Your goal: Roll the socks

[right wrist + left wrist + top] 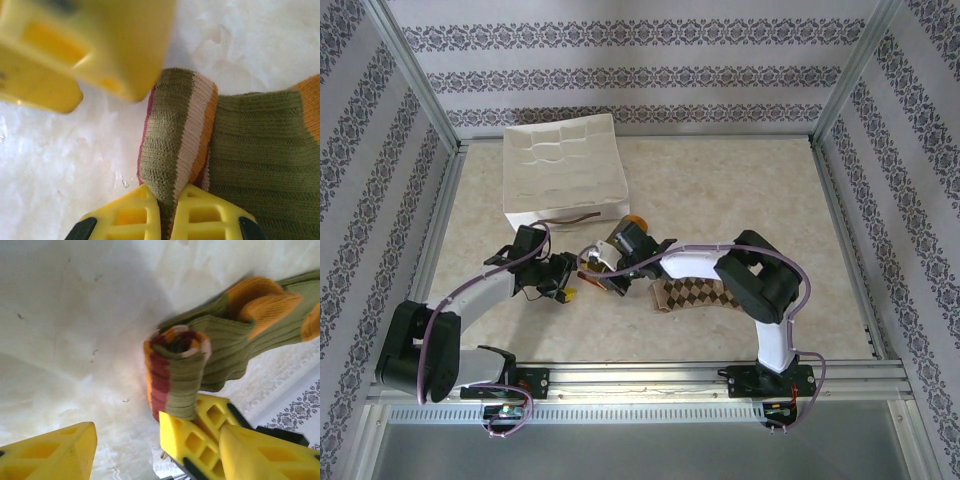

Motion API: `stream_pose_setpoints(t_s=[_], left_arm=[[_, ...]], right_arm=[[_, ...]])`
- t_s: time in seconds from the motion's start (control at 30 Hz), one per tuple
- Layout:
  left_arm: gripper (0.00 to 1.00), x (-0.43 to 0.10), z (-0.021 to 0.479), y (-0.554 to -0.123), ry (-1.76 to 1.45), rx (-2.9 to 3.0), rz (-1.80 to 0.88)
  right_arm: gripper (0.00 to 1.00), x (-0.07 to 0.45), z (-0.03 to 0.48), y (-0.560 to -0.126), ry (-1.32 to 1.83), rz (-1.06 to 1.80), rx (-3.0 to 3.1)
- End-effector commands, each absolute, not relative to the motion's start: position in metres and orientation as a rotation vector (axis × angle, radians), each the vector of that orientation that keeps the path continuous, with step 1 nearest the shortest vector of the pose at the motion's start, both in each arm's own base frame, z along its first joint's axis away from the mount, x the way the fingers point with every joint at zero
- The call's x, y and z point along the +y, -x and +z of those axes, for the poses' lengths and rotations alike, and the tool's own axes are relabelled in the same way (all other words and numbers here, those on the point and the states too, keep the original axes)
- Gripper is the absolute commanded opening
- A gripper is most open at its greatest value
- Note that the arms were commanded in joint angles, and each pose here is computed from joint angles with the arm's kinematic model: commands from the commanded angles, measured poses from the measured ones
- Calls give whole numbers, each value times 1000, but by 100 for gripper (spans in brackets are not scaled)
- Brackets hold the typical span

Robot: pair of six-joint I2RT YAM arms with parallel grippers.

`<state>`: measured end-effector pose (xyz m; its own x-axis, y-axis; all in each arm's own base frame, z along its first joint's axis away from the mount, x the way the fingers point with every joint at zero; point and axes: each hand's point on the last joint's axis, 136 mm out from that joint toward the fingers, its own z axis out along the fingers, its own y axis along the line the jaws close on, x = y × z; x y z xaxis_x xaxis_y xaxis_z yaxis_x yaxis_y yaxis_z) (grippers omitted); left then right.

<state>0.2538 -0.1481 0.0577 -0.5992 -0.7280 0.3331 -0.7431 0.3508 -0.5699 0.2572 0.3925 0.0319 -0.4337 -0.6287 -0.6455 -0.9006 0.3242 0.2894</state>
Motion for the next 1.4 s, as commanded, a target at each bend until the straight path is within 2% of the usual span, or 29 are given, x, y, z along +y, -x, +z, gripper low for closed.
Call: stream_pose_setpoints(t_s=[0.0,0.2,0.37,0.57,0.67,0.77,0.87,0.93,1.0,1.07,1.17,1.2,1.37], left_arm=[[63,-158,63,-266,-1358,-2547,1214],[61,-174,58,-282,-1288,-2580,1274],[49,-182,40,-291,-1257,-2604,1249],[39,-188,20,-291,-1218,-2631,1182],[25,-190,12,-280,-1200,-2630,1107],[0,-184,4,-262,-1218,-2622,1003],[0,-175,3,-247,-1242,-2612,914],[0,-170,7,-236,-1253,-2602,862],[0,-164,10,-223,-1266,-2585,798],[0,-161,13,-215,-1276,-2572,772],[0,-158,18,-208,-1299,-2552,764],[0,-158,20,-206,-1300,-2550,756],[0,-156,24,-202,-1298,-2546,721]], right_arm=[[0,369,-7,-232,1214,1113,2505],[0,359,-13,-236,1030,1354,2623],[0,353,-12,-245,933,1440,2655],[0,356,-11,-244,917,1487,2668],[0,357,-11,-245,917,1488,2670],[0,358,-9,-242,947,1477,2663],[0,359,-3,-237,1033,1416,2625],[12,360,5,-234,1110,1340,2566],[32,357,16,-236,1181,1194,2469],[40,355,31,-234,1260,1051,2343],[48,357,53,-222,1416,801,2112],[53,357,58,-217,1464,697,2036],[57,359,61,-210,1586,224,1794]])
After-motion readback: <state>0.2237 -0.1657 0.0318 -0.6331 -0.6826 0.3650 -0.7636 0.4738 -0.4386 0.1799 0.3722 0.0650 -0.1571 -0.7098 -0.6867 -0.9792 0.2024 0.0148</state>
